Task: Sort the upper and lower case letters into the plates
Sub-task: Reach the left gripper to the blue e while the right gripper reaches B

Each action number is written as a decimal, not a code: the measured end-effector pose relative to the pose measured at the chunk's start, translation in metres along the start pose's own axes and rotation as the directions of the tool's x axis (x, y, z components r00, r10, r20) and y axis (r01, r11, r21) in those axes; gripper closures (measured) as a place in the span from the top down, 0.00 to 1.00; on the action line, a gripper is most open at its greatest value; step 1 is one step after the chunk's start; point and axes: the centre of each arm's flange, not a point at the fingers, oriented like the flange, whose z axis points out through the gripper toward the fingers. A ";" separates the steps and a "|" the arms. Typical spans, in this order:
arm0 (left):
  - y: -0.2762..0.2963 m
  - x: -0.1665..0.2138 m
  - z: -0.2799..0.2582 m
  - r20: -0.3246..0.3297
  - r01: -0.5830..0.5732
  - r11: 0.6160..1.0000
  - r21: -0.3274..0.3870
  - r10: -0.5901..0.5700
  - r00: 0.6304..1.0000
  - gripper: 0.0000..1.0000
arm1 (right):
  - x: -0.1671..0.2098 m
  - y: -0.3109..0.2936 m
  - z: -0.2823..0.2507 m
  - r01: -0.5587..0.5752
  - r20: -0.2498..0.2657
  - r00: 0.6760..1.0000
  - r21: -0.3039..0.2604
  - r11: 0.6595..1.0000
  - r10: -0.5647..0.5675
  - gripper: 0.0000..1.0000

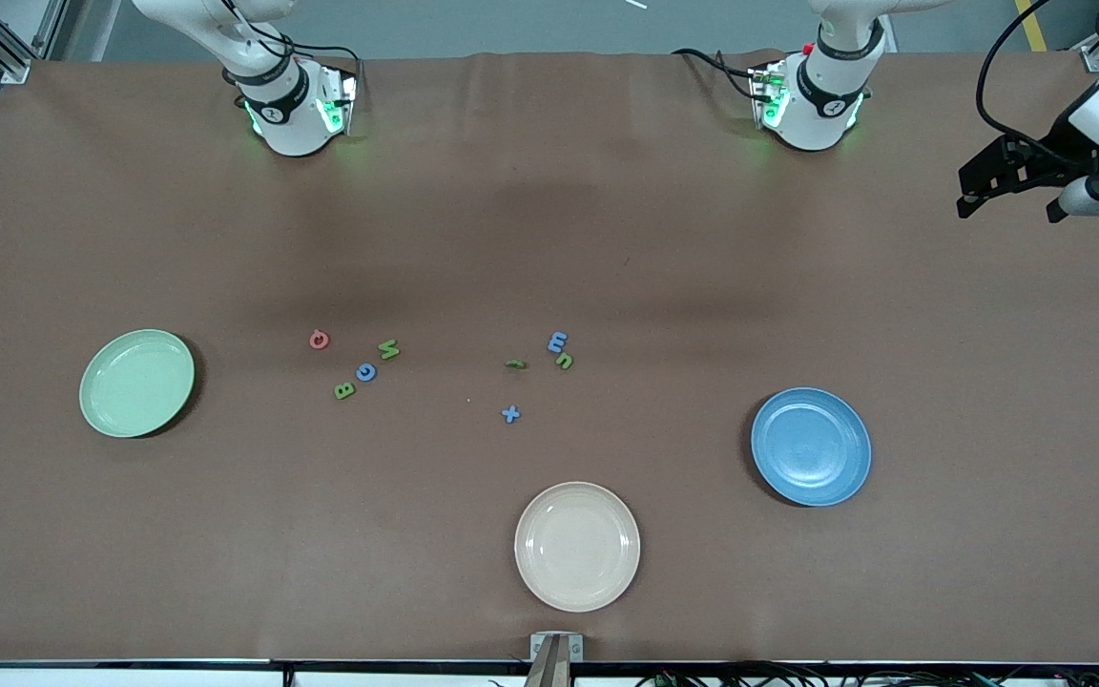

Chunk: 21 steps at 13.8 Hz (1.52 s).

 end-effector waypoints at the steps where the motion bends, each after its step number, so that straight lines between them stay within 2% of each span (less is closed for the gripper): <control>1: 0.001 0.001 0.001 0.001 -0.002 1.000 0.000 0.002 1.000 1.00 | 0.000 0.000 0.000 0.000 0.000 1.000 0.000 1.000 0.000 1.00; 7: 0.027 0.014 0.014 0.018 -0.054 0.999 -0.005 0.054 0.998 1.00 | 0.000 0.000 0.000 0.000 0.000 1.000 0.000 1.000 0.000 1.00; 10: 0.098 0.046 0.069 0.031 -0.127 0.991 -0.036 0.128 0.991 1.00 | 0.000 0.002 -0.001 -0.003 -0.002 1.000 0.000 1.000 0.003 1.00; 12: 0.147 0.068 0.120 0.041 -0.107 0.992 -0.069 0.110 0.993 1.00 | 0.000 0.002 0.000 -0.004 -0.002 1.000 0.001 1.000 0.004 1.00; 14: 0.196 0.082 0.176 0.043 -0.062 0.997 -0.055 0.065 0.997 1.00 | 0.005 -0.001 0.008 0.001 0.013 1.000 0.007 1.000 -0.001 1.00; 16: 0.259 0.078 0.229 0.050 0.027 0.999 -0.022 -0.026 0.998 1.00 | 0.018 -0.012 0.030 0.011 0.048 0.999 0.053 0.999 -0.014 1.00; 19: 0.351 0.059 0.298 0.064 0.168 0.986 0.001 -0.168 0.984 1.00 | 0.049 -0.034 0.073 0.014 0.075 0.997 0.157 0.988 -0.026 1.00; 21: 0.397 0.051 0.337 0.078 0.194 0.981 0.002 -0.193 0.978 0.98 | 0.067 -0.042 0.104 -0.048 0.113 0.993 0.212 0.976 0.025 1.00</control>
